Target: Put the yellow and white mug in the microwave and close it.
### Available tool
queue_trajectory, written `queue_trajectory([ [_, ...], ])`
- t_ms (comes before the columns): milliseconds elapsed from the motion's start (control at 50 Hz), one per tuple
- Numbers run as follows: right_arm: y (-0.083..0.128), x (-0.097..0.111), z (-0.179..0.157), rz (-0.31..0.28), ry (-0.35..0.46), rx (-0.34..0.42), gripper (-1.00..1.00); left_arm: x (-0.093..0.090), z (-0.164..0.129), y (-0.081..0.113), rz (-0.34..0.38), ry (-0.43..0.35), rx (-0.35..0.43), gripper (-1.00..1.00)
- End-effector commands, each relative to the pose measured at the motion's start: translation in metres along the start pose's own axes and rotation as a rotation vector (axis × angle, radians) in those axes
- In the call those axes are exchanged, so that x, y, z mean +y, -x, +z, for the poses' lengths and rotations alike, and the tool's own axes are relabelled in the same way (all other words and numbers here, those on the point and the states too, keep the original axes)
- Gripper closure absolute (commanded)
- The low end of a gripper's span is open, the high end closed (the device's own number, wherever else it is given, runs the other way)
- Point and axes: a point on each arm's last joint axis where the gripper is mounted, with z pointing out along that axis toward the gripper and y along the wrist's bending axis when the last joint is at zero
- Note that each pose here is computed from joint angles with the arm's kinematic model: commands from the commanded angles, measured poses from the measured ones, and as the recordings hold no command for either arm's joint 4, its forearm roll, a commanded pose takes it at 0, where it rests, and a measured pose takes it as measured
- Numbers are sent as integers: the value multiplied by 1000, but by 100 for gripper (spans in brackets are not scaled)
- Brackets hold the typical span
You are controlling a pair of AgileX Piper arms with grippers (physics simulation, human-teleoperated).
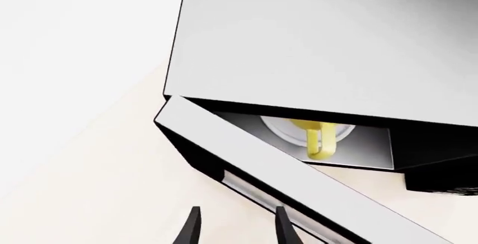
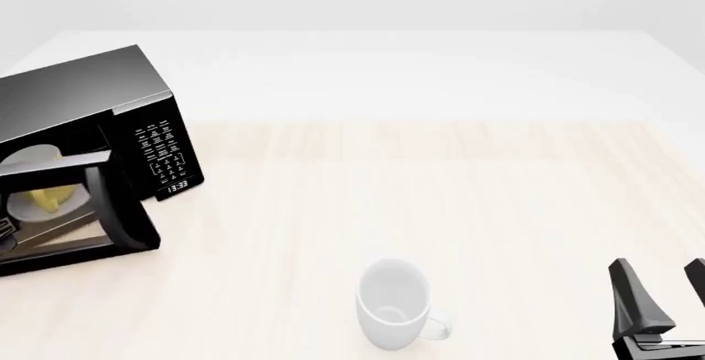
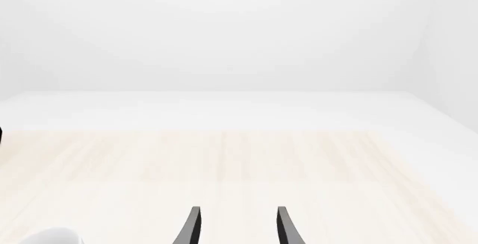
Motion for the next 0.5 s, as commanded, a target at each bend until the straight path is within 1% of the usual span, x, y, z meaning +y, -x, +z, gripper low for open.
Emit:
queue_trajectory([
  [20,0,0,0,0,0,0,-100,-8,5,8,-2,-22,-24,-100],
  [180,0,0,0,0,0,0,-100,-14,8,12,-4,-38,-34,-100],
  [500,0,0,0,0,0,0,-100,-18,12,17,-7,-48,-46,-100],
])
